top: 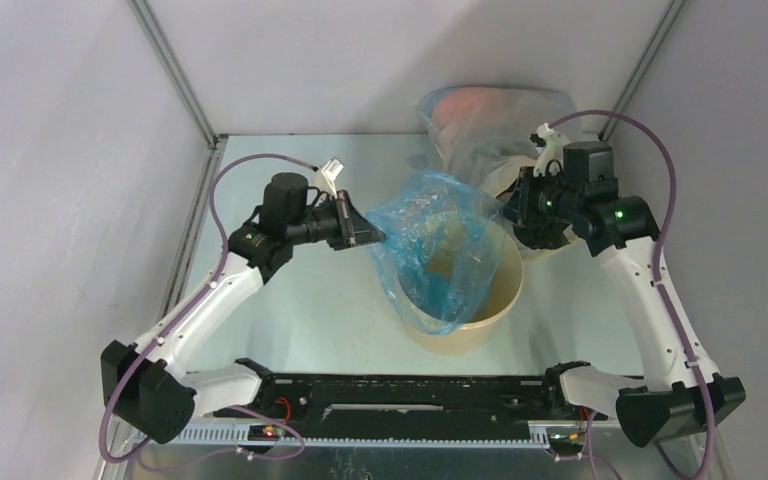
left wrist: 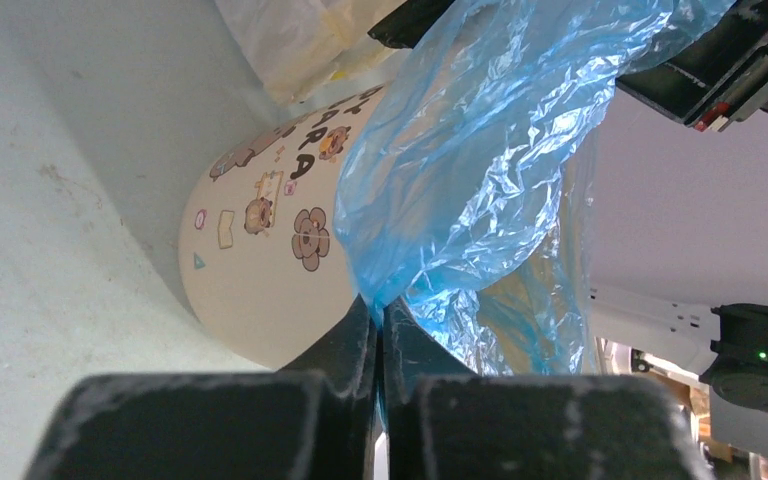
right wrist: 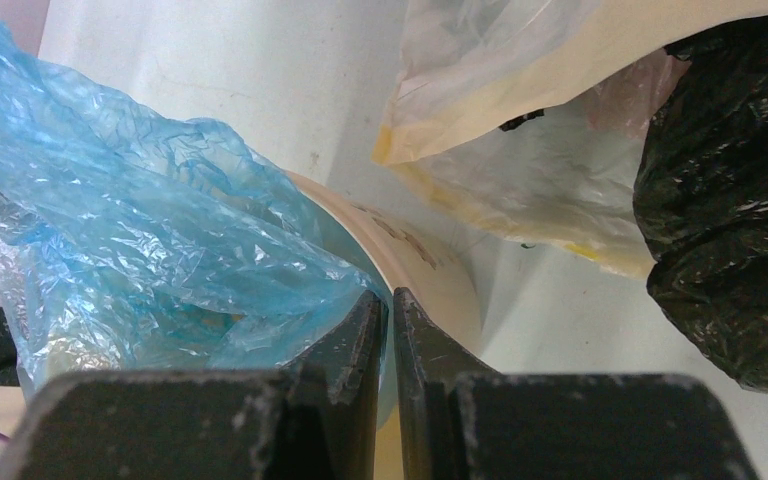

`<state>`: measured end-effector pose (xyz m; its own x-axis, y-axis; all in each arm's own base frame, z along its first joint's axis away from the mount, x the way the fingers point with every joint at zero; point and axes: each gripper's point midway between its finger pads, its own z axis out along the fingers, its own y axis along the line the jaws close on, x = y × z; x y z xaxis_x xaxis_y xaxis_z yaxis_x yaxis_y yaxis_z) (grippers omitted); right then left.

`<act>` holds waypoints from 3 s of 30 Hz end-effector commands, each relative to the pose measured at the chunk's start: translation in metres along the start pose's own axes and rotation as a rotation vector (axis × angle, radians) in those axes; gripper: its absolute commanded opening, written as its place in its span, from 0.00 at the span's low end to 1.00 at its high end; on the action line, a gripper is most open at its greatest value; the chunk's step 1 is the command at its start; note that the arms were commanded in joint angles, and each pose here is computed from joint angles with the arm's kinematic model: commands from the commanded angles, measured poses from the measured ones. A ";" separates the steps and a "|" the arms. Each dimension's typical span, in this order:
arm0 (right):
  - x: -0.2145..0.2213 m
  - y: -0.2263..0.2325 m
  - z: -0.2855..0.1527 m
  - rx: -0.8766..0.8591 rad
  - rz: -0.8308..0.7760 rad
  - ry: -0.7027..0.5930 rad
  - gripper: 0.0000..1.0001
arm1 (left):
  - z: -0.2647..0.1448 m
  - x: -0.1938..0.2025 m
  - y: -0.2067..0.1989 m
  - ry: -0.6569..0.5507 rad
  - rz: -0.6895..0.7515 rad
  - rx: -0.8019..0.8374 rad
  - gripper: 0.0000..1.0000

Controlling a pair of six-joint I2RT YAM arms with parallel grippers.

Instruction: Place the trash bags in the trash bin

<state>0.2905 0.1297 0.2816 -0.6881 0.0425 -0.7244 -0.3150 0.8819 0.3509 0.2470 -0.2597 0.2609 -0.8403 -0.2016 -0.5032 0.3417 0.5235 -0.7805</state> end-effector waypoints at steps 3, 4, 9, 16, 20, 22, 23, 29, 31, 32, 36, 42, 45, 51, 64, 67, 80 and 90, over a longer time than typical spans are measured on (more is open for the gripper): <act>-0.008 -0.014 -0.019 0.075 0.031 -0.064 0.12 | -0.002 -0.009 -0.003 -0.035 0.027 0.025 0.00; -0.008 -0.019 -0.020 0.100 0.041 -0.064 0.12 | -0.001 -0.008 -0.001 -0.027 0.024 0.020 0.00; 0.003 -0.042 -0.024 0.218 0.071 -0.032 0.12 | 0.005 0.002 0.006 0.023 0.000 0.019 0.00; 0.010 -0.060 -0.023 0.309 0.082 -0.025 0.14 | 0.005 0.009 0.009 0.045 -0.009 0.021 0.01; 0.013 -0.064 -0.002 0.295 0.094 0.029 0.12 | 0.012 0.010 0.014 0.066 -0.022 0.014 0.01; 0.019 -0.069 0.007 0.304 0.102 0.067 0.11 | 0.015 0.012 0.017 0.075 -0.026 0.007 0.01; 0.022 -0.074 0.011 0.320 0.106 0.083 0.11 | 0.016 0.013 0.019 0.079 -0.027 0.004 0.01; 0.049 -0.077 0.020 0.312 0.130 0.134 0.10 | 0.018 0.024 0.027 0.108 -0.039 -0.007 0.02; 0.060 -0.072 0.021 0.276 0.141 0.144 0.09 | 0.018 0.028 0.026 0.117 -0.039 0.000 0.02; 0.064 -0.070 0.021 0.262 0.144 0.139 0.09 | 0.017 0.030 0.024 0.121 -0.037 0.003 0.03; 0.068 -0.064 0.013 0.234 0.148 0.091 0.09 | 0.014 0.038 0.019 0.135 -0.031 0.023 0.04; 0.079 -0.047 0.006 0.182 0.156 0.065 0.10 | 0.017 0.056 0.024 0.172 -0.052 0.027 0.07; 0.082 -0.034 0.003 0.102 0.175 0.023 0.10 | 0.017 0.058 0.018 0.162 -0.064 0.061 0.08; 0.071 -0.028 -0.018 0.092 0.195 -0.074 0.10 | 0.010 0.059 0.007 0.147 -0.053 0.101 0.13; 0.120 0.008 0.018 -0.085 0.260 -0.020 0.05 | 0.011 0.056 0.015 0.085 -0.054 0.084 0.19; 0.116 0.027 0.029 -0.120 0.234 -0.025 0.04 | 0.011 0.046 0.024 0.050 -0.064 0.055 0.20; 0.090 0.023 0.040 -0.024 0.150 -0.101 0.29 | -0.020 0.023 0.053 -0.045 -0.029 -0.085 0.50; 0.105 0.007 -0.024 0.040 0.099 -0.167 0.72 | -0.069 0.029 0.050 -0.138 0.037 -0.218 0.79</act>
<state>0.2167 0.1435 0.2098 -0.6161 0.2195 -0.7565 -0.2277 0.8698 0.4378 0.2193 -0.2014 0.2161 -0.8067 -0.2805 -0.5202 0.2479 0.6383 -0.7287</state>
